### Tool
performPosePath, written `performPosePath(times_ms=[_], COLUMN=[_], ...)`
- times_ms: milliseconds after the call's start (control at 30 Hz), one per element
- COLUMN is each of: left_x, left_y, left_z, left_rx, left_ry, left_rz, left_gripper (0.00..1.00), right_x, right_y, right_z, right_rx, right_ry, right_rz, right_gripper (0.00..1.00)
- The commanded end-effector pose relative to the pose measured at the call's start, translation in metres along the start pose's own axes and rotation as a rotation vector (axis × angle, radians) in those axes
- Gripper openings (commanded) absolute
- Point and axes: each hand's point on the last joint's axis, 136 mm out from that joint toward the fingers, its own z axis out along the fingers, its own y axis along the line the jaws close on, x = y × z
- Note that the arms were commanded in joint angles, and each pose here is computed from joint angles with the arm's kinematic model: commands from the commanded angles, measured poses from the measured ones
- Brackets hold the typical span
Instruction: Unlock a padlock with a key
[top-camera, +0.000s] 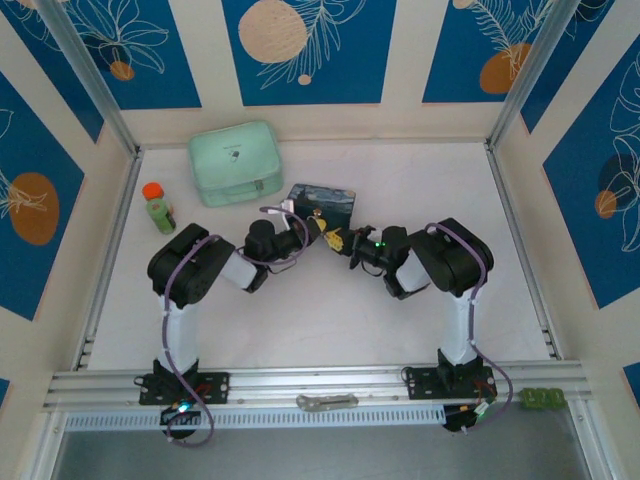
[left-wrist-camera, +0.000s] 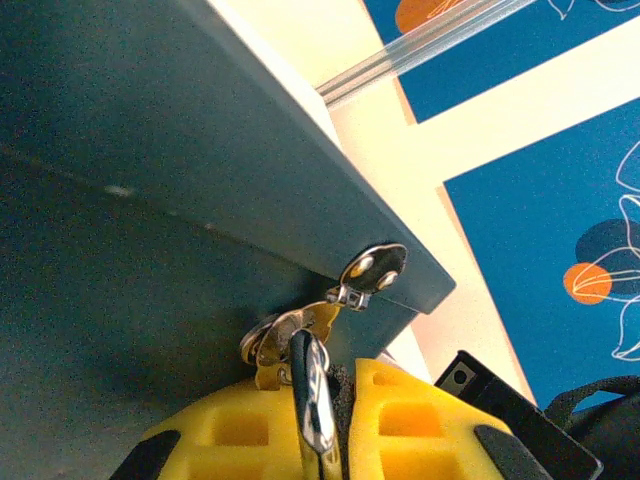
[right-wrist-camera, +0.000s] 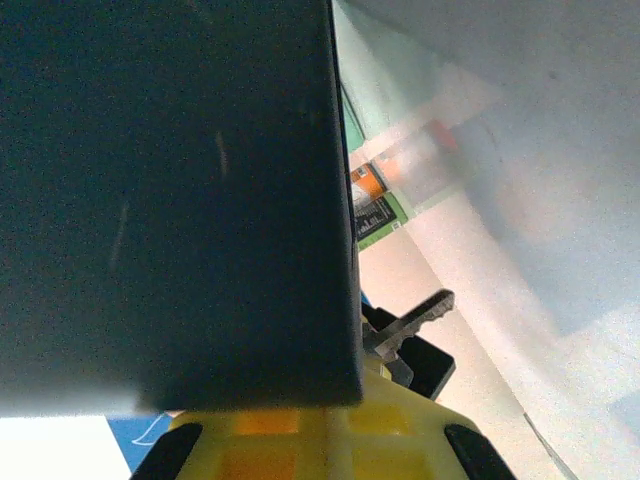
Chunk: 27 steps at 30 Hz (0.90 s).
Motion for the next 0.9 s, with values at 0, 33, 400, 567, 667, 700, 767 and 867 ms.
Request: performPosePath(times_ms=[0, 33, 400, 567, 667, 700, 767, 867], left_x=[0.049, 0.048, 0.047, 0.044, 0.046, 0.047, 0.047, 0.049], left_y=[-0.082, -0.079, -0.055, -0.041, -0.030, -0.025, -0.016, 0.001], left_z=[-0.007, -0.007, -0.010, -0.008, -0.007, -0.007, -0.007, -0.008], left_rx=[0.304, 0.293, 0.200, 0.151, 0.119, 0.103, 0.064, -0.024], left_ry=[0.203, 0.197, 0.151, 0.118, 0.105, 0.102, 0.092, 0.091], left_rz=[0.105, 0.098, 0.012, -0.044, -0.068, -0.076, -0.089, -0.088], left_gripper=[0.00, 0.00, 0.00, 0.00, 0.00, 0.00, 0.00, 0.00], right_x=[-0.011, -0.012, -0.019, -0.020, -0.022, -0.022, -0.023, -0.021], right_y=[-0.001, -0.004, -0.035, -0.045, -0.049, -0.049, -0.053, -0.051], right_z=[0.007, 0.004, -0.024, -0.043, -0.056, -0.061, -0.069, -0.079], right_rx=[-0.027, -0.012, 0.095, 0.143, 0.186, 0.203, 0.251, 0.327], right_ry=[-0.056, -0.062, -0.150, -0.192, -0.219, -0.229, -0.248, -0.266], right_rz=[0.430, 0.409, 0.214, 0.158, 0.123, 0.101, 0.077, 0.007], right_gripper=[0.03, 0.06, 0.34, 0.45, 0.51, 0.53, 0.55, 0.56])
